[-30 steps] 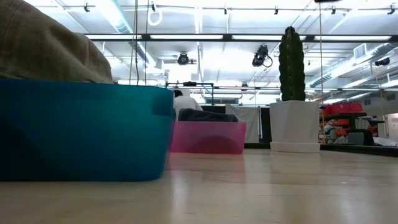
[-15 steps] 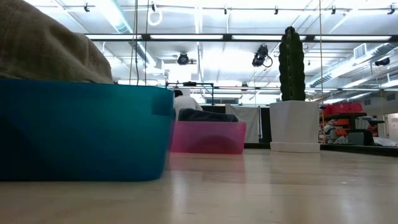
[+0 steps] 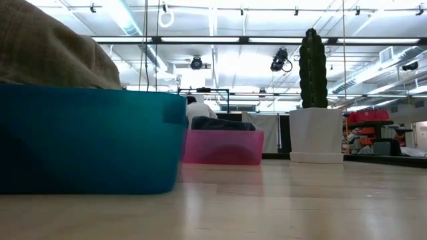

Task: Pick & Place hat
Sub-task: Put the brown cap into the blue bin

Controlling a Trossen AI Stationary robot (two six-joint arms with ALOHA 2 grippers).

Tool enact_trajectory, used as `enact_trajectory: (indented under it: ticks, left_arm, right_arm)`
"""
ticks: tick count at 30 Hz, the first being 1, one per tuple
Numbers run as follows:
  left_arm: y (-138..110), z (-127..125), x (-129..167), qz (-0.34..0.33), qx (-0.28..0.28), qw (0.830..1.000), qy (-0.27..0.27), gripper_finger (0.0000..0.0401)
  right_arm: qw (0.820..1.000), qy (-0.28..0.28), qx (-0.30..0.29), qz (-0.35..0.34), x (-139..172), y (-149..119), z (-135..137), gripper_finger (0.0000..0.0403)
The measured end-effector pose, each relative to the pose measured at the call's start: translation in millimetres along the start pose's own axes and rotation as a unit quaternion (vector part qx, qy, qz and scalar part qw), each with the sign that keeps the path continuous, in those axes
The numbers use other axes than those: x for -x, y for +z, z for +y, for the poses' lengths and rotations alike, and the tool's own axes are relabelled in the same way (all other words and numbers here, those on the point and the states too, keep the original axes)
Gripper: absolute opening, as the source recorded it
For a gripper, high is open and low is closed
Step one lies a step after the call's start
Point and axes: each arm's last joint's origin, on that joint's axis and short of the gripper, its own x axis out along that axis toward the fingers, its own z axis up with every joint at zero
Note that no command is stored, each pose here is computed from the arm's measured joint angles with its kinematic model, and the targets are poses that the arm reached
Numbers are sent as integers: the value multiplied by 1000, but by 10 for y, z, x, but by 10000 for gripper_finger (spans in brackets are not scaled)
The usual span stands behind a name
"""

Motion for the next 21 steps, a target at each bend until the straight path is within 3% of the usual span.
enact_trajectory:
  ticks: [14,21]
  left_arm:
    - [-148,-59,-115,-7,16,1000,-9,11]
    - [-193,-79,-140,-3,22,1000,-12,11]
  right_arm:
    - [998,49,-29,13,-155,-6,-156,264]
    - [998,47,-34,19,-179,-10,-205,237]
